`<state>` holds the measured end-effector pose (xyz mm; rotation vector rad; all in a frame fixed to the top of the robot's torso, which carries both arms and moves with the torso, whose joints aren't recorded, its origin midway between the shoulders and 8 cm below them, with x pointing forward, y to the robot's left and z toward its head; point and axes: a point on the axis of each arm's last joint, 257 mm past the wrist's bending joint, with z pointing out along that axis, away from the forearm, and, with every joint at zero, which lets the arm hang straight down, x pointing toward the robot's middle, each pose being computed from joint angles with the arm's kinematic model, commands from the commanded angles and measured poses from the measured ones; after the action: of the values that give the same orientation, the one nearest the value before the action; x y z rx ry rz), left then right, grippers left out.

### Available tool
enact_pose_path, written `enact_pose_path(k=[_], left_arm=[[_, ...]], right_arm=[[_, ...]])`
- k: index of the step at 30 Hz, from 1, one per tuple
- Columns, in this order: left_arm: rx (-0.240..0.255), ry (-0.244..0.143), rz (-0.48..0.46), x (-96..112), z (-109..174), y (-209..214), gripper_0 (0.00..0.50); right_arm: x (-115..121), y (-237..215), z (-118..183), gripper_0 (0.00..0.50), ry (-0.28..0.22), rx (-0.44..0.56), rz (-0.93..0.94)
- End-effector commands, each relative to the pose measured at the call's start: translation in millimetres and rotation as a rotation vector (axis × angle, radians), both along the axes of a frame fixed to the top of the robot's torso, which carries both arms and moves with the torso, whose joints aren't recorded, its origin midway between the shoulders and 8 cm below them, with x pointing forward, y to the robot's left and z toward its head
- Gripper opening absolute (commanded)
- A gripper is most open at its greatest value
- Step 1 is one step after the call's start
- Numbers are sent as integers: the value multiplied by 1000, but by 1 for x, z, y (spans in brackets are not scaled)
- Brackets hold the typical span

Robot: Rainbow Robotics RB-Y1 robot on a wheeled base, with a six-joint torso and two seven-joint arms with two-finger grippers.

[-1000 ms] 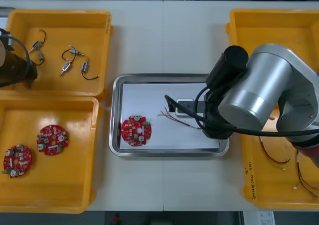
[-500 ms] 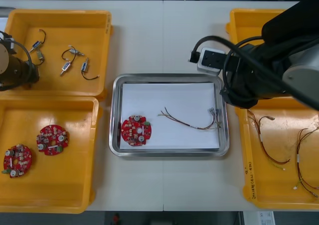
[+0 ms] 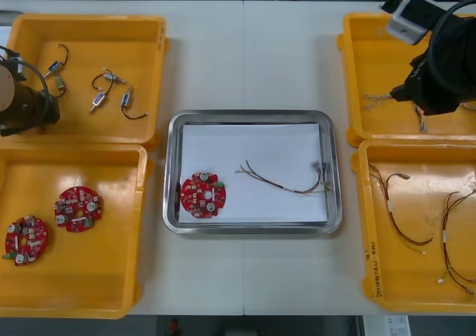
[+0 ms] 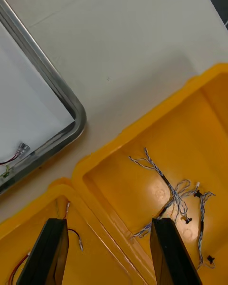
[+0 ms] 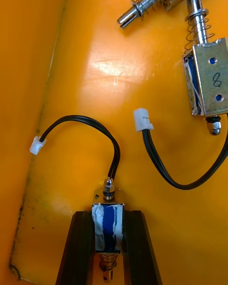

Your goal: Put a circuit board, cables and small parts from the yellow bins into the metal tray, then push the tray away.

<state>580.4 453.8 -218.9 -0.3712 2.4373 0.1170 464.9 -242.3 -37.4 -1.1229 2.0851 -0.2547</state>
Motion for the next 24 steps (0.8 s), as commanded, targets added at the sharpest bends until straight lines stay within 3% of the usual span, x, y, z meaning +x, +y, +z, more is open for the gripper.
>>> enact_pose_path(k=[1, 6, 10, 17, 24], left_arm=[[12, 10, -58, 1, -7, -12, 0], [11, 5, -61, 2, -4, -14, 0], [5, 1, -54, 3, 9, -13, 0], [30, 54, -39, -7, 50, -11, 0], [15, 68, -50, -17, 90, -20, 0]], right_arm=[[12, -47, 30, 500, -47, 26, -135], [19, -81, 30, 500, -30, 46, -224], [22, -107, 23, 500, 12, 54, -285], [34, -148, 19, 500, 84, 78, -381], [46, -185, 16, 500, 166, 69, -428]])
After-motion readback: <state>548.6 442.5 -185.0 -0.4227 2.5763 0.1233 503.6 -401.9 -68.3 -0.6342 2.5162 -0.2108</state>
